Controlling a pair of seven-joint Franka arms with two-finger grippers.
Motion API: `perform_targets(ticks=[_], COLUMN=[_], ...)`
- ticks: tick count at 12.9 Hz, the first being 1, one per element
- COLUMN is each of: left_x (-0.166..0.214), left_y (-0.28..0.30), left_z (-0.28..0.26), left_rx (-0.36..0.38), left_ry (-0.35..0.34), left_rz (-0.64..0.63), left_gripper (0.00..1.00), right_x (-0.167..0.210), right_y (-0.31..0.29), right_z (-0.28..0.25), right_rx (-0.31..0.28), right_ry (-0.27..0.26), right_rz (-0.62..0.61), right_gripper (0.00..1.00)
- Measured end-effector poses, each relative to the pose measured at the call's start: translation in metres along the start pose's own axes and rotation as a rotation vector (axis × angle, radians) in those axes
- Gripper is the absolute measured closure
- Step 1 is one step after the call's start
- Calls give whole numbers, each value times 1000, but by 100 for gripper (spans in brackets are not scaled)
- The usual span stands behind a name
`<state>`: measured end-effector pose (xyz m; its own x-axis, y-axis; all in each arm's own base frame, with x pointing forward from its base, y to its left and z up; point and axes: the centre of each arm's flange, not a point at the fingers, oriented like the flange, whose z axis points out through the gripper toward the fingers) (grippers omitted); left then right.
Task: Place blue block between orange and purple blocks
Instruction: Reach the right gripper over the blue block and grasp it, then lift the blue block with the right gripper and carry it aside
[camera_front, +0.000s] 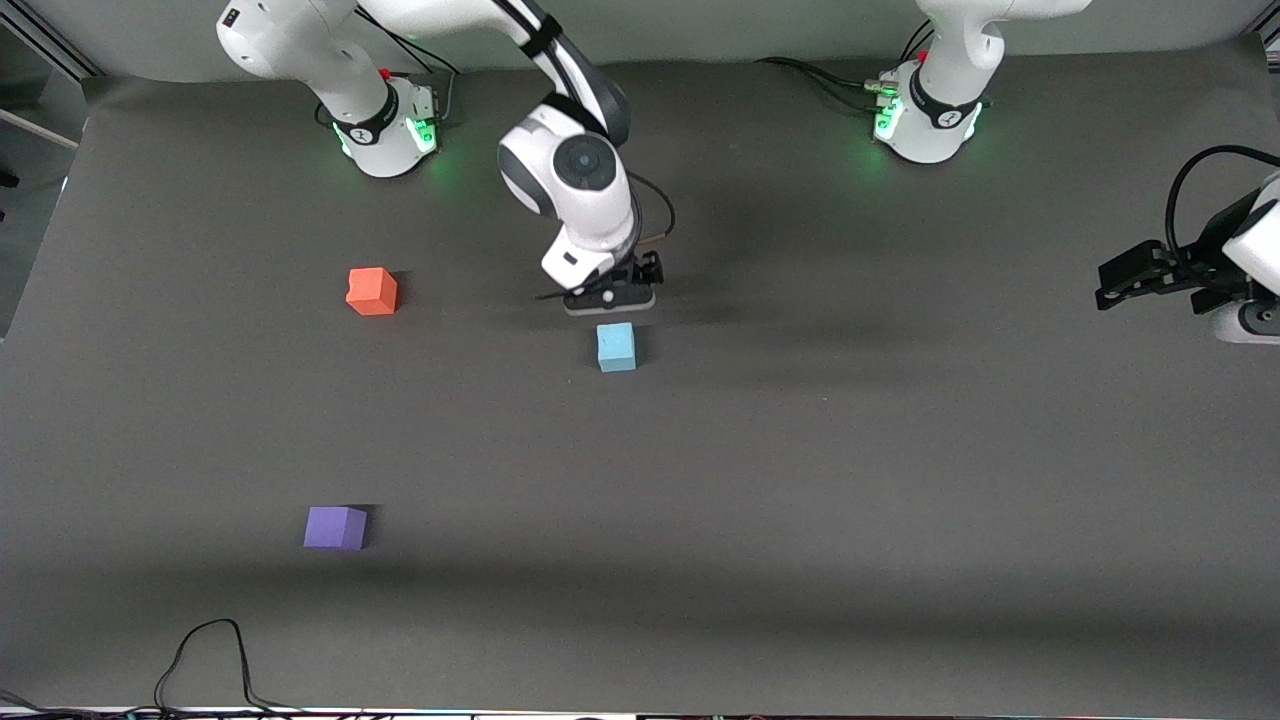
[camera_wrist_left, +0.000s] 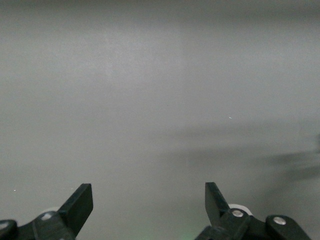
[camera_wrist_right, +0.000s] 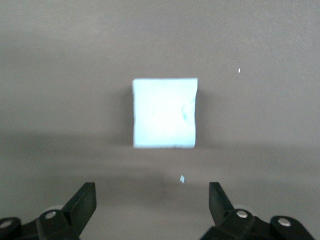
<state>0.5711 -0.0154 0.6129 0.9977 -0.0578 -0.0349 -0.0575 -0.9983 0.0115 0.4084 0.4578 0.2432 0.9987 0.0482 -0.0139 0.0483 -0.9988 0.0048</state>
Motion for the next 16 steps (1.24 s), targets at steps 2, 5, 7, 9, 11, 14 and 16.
perform_targets(ticks=[2, 5, 7, 9, 11, 14, 16], left_x=[-5, -11, -12, -12, -14, -14, -14], left_y=[-1, -2, -2, -2, -2, -2, -4], left_z=[0, -2, -2, -1, 2, 5, 5], left_rx=[-1, -1, -2, -2, -1, 0, 1], left_ry=[-4, -5, -6, -12, -28, -35, -36], left_rz=[-2, -3, -3, -3, -2, 29, 35], left_gripper=[0, 0, 0, 0, 0, 0, 0], right_x=[12, 28, 34, 37, 38, 39, 42], right_y=[9, 17, 14, 12, 11, 11, 10], right_z=[30, 51, 50, 52, 57, 62, 58], right_rx=[-1, 2, 8, 9, 5, 20, 34], right_ry=[22, 41, 49, 53, 50, 31, 32], right_rz=[13, 36, 39, 39, 39, 75, 89], right_gripper=[0, 0, 0, 0, 4, 26, 43])
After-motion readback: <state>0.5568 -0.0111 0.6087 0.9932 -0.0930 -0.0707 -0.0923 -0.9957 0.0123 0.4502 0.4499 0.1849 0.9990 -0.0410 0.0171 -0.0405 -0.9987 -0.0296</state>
